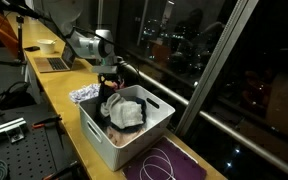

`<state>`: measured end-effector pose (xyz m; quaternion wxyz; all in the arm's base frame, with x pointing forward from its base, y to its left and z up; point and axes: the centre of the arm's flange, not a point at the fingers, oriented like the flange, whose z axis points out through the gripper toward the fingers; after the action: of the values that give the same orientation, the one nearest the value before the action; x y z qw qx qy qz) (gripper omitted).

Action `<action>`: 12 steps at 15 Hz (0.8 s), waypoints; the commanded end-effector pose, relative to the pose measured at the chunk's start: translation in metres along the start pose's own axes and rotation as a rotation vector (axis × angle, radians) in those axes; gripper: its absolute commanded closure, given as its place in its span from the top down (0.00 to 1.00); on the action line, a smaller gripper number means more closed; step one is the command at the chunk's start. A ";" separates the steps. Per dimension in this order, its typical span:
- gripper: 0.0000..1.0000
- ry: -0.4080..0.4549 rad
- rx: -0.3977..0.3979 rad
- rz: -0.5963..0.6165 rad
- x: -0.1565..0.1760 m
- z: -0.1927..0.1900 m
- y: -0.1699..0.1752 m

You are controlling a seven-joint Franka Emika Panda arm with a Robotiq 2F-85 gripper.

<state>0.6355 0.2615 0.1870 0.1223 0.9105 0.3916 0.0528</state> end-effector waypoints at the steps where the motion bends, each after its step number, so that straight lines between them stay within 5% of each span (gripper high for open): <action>1: 1.00 -0.010 -0.020 -0.007 0.006 0.021 0.010; 12: 1.00 -0.036 0.033 -0.006 0.005 0.039 -0.021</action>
<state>0.6357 0.2594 0.1441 0.1249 0.9108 0.3923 0.0301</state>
